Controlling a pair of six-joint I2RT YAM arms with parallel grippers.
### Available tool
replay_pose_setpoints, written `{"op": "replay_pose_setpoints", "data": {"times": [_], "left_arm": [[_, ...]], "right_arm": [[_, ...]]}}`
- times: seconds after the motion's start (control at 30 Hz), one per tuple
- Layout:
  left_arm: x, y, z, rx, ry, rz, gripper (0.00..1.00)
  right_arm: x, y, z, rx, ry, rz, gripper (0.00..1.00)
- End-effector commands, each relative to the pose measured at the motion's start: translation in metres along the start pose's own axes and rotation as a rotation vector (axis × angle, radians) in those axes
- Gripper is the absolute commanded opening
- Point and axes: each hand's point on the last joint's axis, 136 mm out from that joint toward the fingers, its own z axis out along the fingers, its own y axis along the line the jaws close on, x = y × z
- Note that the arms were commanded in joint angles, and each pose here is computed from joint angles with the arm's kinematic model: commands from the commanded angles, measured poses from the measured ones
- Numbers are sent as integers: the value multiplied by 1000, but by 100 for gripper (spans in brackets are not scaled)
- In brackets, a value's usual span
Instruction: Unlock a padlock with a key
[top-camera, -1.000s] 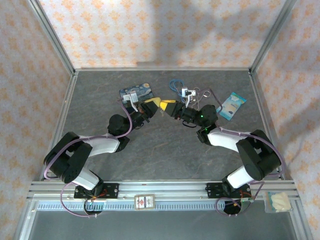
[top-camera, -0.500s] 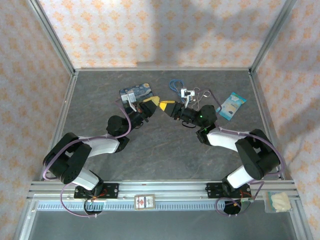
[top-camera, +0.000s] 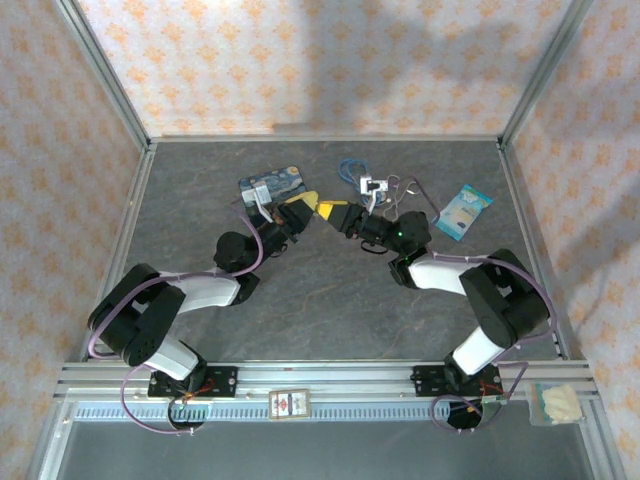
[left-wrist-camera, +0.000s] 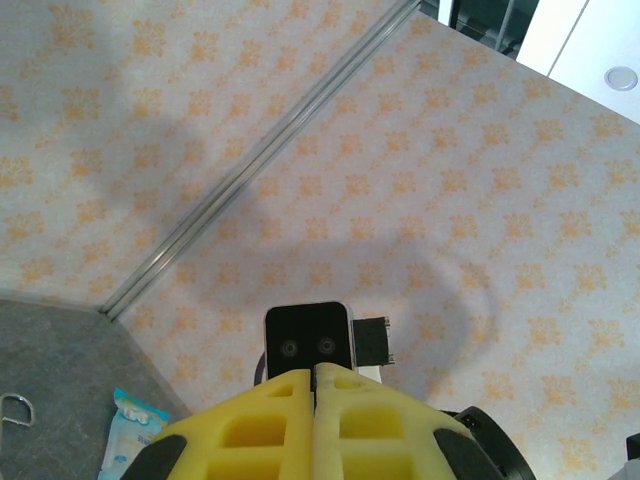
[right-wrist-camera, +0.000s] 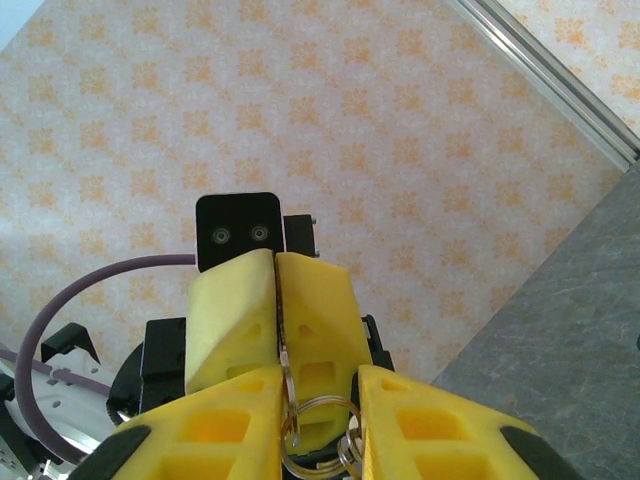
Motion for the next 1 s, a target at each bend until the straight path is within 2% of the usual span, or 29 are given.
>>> {"op": "replay_pose_setpoints", "data": {"times": [0.0,0.13,0.17,0.33,0.37,0.4,0.43,0.47,0.53,0.57,0.7,0.87,0.97], "left_arm": [[-1,-23,1,96,-15,-7,0],[-1,-21,0,95,-22,-15,0],[-2,-22,0,95,-23,-14,0],[-5,-21,-2,82,-37,-8,0],[-7,-21,-3,73,-44,-2,9],[-11,-19,-5,60,-53,4,23],[-16,-16,-8,40,-66,12,47],[-22,-13,-12,15,-83,22,65],[-33,-6,-20,-36,-109,51,89],[-38,-2,-24,-67,-116,70,94],[-49,30,-41,-258,-127,109,96],[-56,90,-80,-551,-159,48,95],[-47,116,-99,-679,-133,24,93]], "right_arm": [[-7,18,7,-77,-5,-35,19],[-4,16,9,-83,11,-34,7],[-4,16,9,-82,13,-32,2],[-1,10,7,-58,11,-40,0],[0,8,7,-46,16,-43,0],[2,5,7,-35,24,-47,0],[4,1,7,-14,33,-49,0],[6,-3,6,8,41,-53,0],[9,-9,4,48,53,-66,0],[11,-12,2,66,58,-76,0],[13,-16,-2,118,74,-104,0],[14,-24,-8,203,90,-163,0],[12,-31,-12,277,100,-217,0]]}}
